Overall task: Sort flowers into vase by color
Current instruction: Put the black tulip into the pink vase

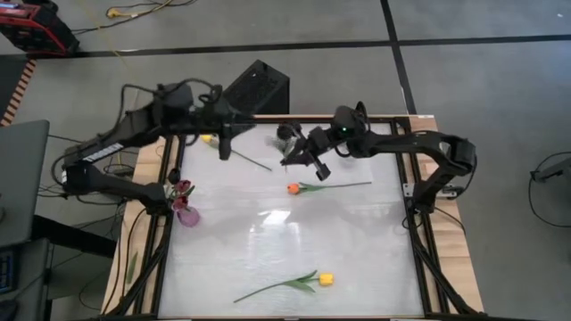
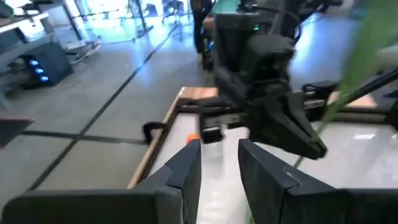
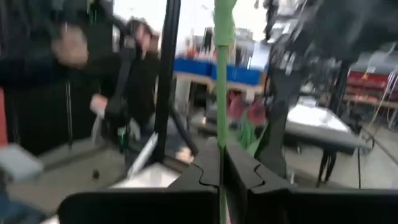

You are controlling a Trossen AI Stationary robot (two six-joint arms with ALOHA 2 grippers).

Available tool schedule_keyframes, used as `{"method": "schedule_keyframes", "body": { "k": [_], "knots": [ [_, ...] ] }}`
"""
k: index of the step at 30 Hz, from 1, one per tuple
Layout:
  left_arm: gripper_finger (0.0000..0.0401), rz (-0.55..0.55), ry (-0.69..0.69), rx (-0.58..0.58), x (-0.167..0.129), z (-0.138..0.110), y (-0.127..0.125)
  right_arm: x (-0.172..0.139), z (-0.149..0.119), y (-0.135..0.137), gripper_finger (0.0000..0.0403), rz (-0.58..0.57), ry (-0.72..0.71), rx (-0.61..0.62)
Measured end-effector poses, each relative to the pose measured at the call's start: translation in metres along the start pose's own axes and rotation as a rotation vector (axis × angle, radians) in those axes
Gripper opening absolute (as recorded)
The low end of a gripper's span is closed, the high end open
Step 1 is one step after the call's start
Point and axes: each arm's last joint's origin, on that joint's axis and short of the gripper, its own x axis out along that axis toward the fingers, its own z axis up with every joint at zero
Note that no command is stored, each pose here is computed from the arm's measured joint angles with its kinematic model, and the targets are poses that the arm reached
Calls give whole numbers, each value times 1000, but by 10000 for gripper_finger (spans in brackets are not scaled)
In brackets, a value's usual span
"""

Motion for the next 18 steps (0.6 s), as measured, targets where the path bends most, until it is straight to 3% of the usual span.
{"method": "schedule_keyframes", "body": {
  "k": [3, 6, 11, 18],
  "knots": [
    [96, -47, -51, 6, 8, -16, -3, -1, -2, -7, 30, -37, -65, 42],
    [96, -85, -63, 86, 15, -26, -8, -4, -10, -14, 29, -79, -73, 86],
    [96, -124, -66, 134, 28, -29, -20, -7, -19, -21, 28, -149, -55, 105],
    [96, -84, -5, 103, 55, -40, -25, -5, -22, -22, 28, -165, -58, 85]
  ]
}}
